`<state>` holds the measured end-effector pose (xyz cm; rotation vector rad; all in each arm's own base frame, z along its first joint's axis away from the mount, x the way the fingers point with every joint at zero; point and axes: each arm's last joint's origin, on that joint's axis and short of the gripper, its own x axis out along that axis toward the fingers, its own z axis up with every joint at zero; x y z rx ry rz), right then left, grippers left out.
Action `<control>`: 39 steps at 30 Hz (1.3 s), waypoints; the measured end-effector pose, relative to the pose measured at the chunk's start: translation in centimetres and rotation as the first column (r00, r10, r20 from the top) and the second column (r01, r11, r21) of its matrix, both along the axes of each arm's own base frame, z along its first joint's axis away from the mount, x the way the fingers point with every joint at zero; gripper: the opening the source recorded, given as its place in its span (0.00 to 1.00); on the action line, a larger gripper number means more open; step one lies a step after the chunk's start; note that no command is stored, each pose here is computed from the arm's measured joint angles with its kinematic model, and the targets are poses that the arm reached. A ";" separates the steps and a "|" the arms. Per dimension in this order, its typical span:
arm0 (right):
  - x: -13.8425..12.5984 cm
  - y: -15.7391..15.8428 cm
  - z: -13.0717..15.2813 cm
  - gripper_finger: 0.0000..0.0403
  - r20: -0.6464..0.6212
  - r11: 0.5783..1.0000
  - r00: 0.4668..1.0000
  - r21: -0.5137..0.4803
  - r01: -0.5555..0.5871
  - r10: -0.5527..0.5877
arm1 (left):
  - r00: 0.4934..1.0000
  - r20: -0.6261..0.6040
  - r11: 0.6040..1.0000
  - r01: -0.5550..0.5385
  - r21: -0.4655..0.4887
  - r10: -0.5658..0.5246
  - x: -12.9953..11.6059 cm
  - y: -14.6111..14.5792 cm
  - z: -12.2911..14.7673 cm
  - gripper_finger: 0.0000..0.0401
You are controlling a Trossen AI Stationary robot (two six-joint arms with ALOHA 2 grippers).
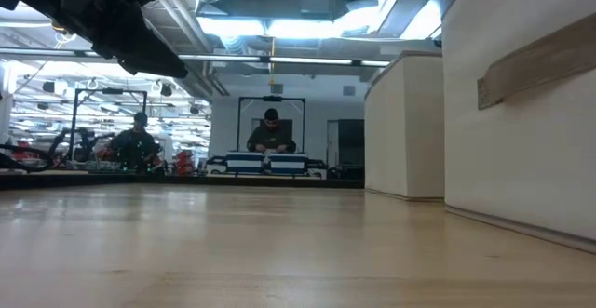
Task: Sort clothes
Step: Put the black underwear into the bottom bin
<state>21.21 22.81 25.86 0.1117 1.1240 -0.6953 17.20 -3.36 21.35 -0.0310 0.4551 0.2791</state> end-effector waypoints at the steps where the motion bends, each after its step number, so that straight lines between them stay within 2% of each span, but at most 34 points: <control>1: 0.4 0.1 -0.5 0.04 -0.012 1.000 1.000 -0.003 -0.003 0.003 | 1.000 -0.002 1.000 -0.001 0.000 0.001 0.0 0.0 0.0 0.33; 3: 1.2 0.3 -1.4 0.04 -0.065 1.000 0.998 0.019 -0.017 0.018 | 1.000 0.000 1.000 -0.001 -0.002 0.001 0.0 0.0 0.0 0.33; 6: 2.0 0.3 -3.6 0.04 -0.138 0.994 0.990 0.102 -0.026 0.040 | 1.000 -0.002 1.000 -0.001 -0.001 0.001 0.0 0.0 0.0 0.33; 10: 2.1 0.2 -7.4 0.04 -0.155 0.972 0.985 0.230 -0.037 0.074 | 1.000 -0.002 1.000 0.000 -0.001 0.000 0.0 0.0 0.0 0.33; 14: 1.6 -0.4 -9.8 0.04 -0.144 0.965 0.986 0.258 -0.039 0.079 | 1.000 -0.002 1.000 0.000 -0.001 0.000 0.0 0.0 0.0 0.33; 17: 1.6 -0.5 -10.1 0.04 -0.139 0.967 0.987 0.251 -0.040 0.077 | 1.000 -0.003 1.000 0.000 -0.001 0.000 0.0 0.0 0.0 0.33; 20: 1.7 -0.5 -9.6 0.06 -0.117 0.968 0.990 0.246 -0.047 0.078 | 1.000 -0.003 1.000 0.000 0.000 0.000 0.0 0.0 0.0 0.33; 23: 2.0 -0.5 -9.0 0.12 -0.100 0.966 0.993 0.254 -0.039 0.067 | 1.000 -0.004 1.000 0.000 0.000 0.000 0.0 0.0 0.0 0.33; 30: 2.4 0.1 -6.7 0.43 -0.118 0.958 0.990 0.284 -0.036 0.073 | 1.000 -0.006 1.000 0.000 0.001 0.000 0.0 0.0 -0.1 0.33; 34: 2.6 0.3 -3.9 0.56 -0.212 0.946 0.974 0.324 -0.010 0.083 | 1.000 -0.008 1.000 0.003 0.007 -0.003 0.0 0.0 -0.1 0.33; 37: 3.1 0.4 -1.5 0.61 -0.233 0.931 0.956 0.355 -0.087 0.178 | 1.000 -0.008 1.000 0.004 0.008 -0.003 0.0 0.0 0.0 0.33; 39: 3.4 0.3 0.2 0.63 -0.226 0.932 0.951 0.340 -0.124 0.209 | 1.000 -0.008 1.000 0.004 0.008 -0.004 0.0 0.0 0.0 0.33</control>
